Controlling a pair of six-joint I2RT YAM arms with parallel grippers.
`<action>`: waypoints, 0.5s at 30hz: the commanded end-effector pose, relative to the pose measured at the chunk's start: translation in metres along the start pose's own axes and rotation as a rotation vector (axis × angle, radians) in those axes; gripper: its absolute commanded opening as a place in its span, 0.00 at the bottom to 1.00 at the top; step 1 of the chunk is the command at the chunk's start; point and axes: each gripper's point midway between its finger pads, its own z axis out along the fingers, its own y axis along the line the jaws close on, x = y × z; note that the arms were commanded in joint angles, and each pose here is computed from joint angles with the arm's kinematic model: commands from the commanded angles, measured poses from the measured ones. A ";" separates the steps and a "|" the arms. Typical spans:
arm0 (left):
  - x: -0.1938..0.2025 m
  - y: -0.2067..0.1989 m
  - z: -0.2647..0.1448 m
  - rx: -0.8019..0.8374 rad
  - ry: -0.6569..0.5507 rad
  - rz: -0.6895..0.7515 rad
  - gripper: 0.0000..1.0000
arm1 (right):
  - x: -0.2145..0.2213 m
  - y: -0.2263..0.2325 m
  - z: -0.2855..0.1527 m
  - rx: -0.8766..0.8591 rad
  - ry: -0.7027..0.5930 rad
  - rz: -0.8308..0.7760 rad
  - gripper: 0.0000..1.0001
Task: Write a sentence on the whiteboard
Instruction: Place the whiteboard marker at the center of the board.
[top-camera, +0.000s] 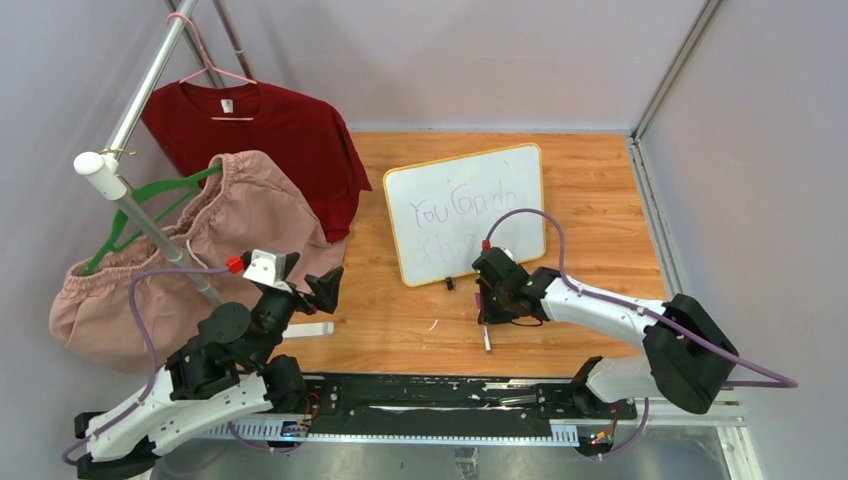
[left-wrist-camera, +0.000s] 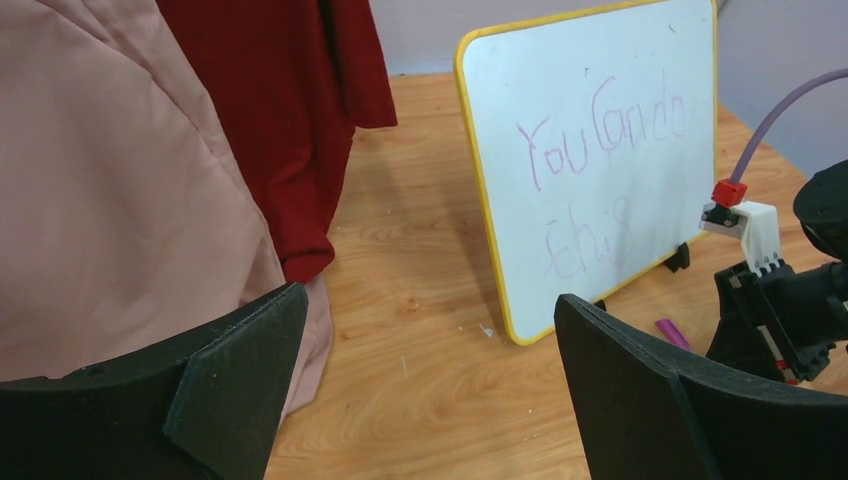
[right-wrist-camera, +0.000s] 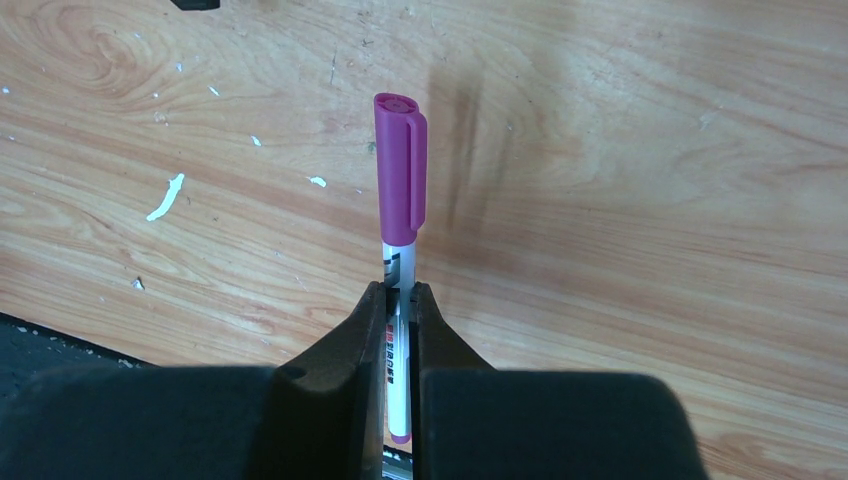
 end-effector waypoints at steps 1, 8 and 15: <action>0.004 -0.005 0.003 0.010 0.027 0.037 1.00 | 0.001 -0.002 0.005 0.006 -0.006 0.057 0.00; 0.007 -0.007 0.005 0.013 0.038 0.050 1.00 | -0.002 -0.012 0.008 0.055 -0.033 0.048 0.00; 0.008 -0.007 0.005 0.013 0.041 0.055 1.00 | -0.002 -0.018 0.012 0.079 -0.036 0.046 0.01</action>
